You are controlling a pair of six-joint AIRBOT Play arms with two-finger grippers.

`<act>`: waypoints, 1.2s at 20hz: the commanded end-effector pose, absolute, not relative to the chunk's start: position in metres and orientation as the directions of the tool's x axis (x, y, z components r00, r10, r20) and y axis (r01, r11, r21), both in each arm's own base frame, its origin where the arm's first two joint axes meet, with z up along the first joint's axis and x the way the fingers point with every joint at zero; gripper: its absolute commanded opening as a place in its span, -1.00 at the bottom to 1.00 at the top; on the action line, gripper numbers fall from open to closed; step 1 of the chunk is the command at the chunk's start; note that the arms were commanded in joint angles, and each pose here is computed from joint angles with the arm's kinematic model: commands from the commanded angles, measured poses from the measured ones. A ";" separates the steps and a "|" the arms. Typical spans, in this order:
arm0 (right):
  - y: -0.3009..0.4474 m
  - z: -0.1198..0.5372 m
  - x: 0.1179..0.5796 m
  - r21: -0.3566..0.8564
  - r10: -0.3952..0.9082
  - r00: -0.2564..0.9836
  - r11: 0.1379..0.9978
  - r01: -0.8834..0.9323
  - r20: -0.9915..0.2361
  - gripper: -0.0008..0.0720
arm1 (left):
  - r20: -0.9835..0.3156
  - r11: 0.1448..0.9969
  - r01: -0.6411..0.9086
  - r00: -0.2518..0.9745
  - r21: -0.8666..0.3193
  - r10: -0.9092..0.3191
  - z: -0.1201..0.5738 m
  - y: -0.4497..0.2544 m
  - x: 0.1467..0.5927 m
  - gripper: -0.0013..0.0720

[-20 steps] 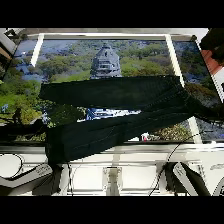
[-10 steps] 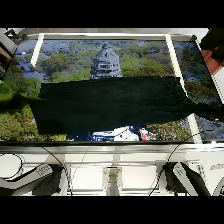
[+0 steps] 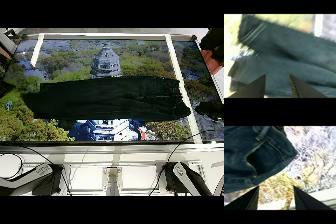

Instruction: Fold the clothes and pants, and hang the long-sleeved shirts on hangers.

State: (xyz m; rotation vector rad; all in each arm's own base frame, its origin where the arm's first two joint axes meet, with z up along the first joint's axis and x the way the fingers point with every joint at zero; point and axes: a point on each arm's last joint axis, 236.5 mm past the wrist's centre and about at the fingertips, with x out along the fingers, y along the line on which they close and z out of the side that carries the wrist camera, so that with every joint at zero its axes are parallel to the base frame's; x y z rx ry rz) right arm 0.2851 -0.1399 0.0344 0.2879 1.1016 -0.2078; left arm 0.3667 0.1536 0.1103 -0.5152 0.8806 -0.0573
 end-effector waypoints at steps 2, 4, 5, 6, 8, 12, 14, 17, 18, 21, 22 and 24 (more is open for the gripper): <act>-0.144 -0.009 0.288 0.145 0.040 0.340 0.946 0.290 -0.939 0.34 | -0.818 0.874 -0.260 0.527 -0.411 -0.228 0.086 0.178 0.327 0.04; -0.146 -0.033 0.286 0.159 0.073 0.282 0.941 0.297 -0.957 0.34 | -0.823 0.861 -0.282 0.517 -0.423 -0.235 0.085 0.183 0.317 0.03; -0.145 -0.045 0.285 0.171 0.093 0.255 0.938 0.302 -0.962 0.34 | -0.829 0.857 -0.289 0.503 -0.427 -0.244 0.082 0.183 0.312 0.03; -0.144 -0.056 0.284 0.183 0.115 0.227 0.933 0.309 -0.967 0.33 | -0.843 0.857 -0.299 0.479 -0.420 -0.246 0.076 0.183 0.306 0.03; -0.143 -0.075 0.284 0.202 0.143 0.194 0.923 0.327 -0.970 0.32 | -0.870 0.855 -0.321 0.423 -0.407 -0.255 0.059 0.182 0.293 0.03; -0.147 -0.087 0.310 0.245 0.147 0.275 0.897 0.368 -0.950 0.24 | -0.879 0.828 -0.352 0.360 -0.437 -0.312 0.027 0.167 0.276 0.03; -0.152 -0.083 0.323 0.252 0.122 0.331 0.889 0.383 -0.936 0.18 | -0.879 0.816 -0.365 0.347 -0.448 -0.327 0.015 0.162 0.273 0.03; -0.150 -0.083 0.339 0.307 0.137 0.391 0.857 0.414 -0.910 0.06 | -0.873 0.799 -0.383 0.349 -0.463 -0.339 0.003 0.157 0.272 0.03; -0.146 -0.085 0.342 0.329 0.156 0.395 0.845 0.421 -0.905 0.05 | -0.869 0.792 -0.390 0.361 -0.471 -0.339 0.001 0.157 0.274 0.03; -0.136 -0.089 0.346 0.385 0.206 0.402 0.813 0.437 -0.892 -0.31 | -0.834 0.756 -0.395 0.425 -0.522 -0.353 0.001 0.152 0.288 0.03; -0.134 -0.087 0.346 0.391 0.220 0.396 0.815 0.427 -0.891 -0.28 | -0.824 0.748 -0.397 0.445 -0.532 -0.350 0.001 0.152 0.292 0.03; -0.127 -0.079 0.344 0.406 0.260 0.375 0.825 0.392 -0.890 -0.02 | -0.810 0.723 -0.420 0.482 -0.548 -0.333 0.000 0.155 0.300 0.03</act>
